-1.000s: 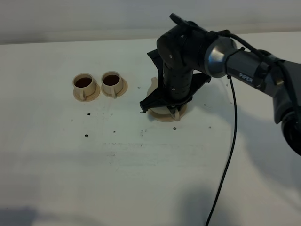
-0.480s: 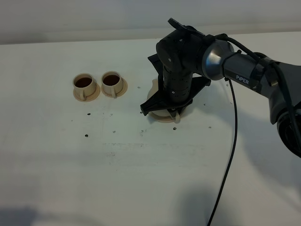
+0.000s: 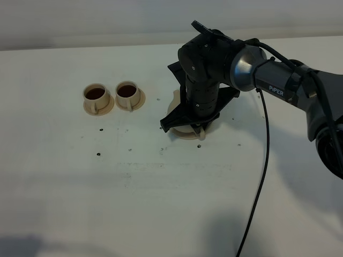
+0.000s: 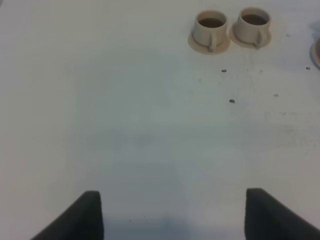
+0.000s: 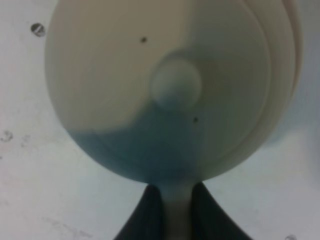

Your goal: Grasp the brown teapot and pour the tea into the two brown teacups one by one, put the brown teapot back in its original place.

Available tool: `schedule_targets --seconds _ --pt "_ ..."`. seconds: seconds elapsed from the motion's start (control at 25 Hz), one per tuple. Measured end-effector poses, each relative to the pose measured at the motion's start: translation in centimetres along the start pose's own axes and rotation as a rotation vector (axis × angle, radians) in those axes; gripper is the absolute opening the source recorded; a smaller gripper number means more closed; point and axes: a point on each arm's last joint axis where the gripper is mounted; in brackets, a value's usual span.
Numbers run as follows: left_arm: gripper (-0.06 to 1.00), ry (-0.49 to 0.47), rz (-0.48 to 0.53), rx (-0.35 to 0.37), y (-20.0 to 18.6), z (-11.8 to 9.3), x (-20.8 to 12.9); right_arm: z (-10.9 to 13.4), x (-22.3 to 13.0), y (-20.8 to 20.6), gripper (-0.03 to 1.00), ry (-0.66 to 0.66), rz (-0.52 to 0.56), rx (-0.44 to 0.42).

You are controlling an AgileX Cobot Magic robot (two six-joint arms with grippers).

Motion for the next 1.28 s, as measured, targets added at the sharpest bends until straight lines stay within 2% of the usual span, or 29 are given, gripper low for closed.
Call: schedule_targets --seconds 0.12,0.4,0.52,0.68,0.84,1.08,1.28 --pt "0.59 0.000 0.000 0.000 0.0 0.0 0.0 0.0 0.0 0.0 0.22 0.000 0.002 0.000" --pt "0.59 0.000 0.000 0.000 0.0 0.0 0.0 -0.1 -0.3 -0.1 0.60 0.000 0.028 -0.011" --pt "0.59 0.000 0.000 0.000 0.0 0.0 0.0 -0.4 -0.8 -1.3 0.68 0.002 0.067 -0.028" --pt "0.59 0.000 0.000 0.000 0.0 0.0 0.0 -0.6 -0.9 -5.4 0.69 0.010 0.001 0.005" --pt "0.59 0.000 0.000 0.000 0.0 0.0 0.0 -0.6 -2.6 -9.5 0.65 0.004 -0.049 0.047" --pt "0.59 0.000 0.000 0.000 0.0 0.0 0.0 -1.2 -10.2 -13.8 0.53 -0.069 -0.034 0.049" --pt "0.59 0.000 0.000 0.000 0.0 0.0 0.0 -3.2 -18.5 -15.4 0.45 -0.183 -0.004 0.036"
Point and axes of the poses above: a point on each arm's last joint axis where the gripper is mounted, y pointing out along that axis toward the gripper, z along the wrist's bending axis when the last joint is at zero, x = y × z, and after that the axes turned 13 degrees about y, right-handed
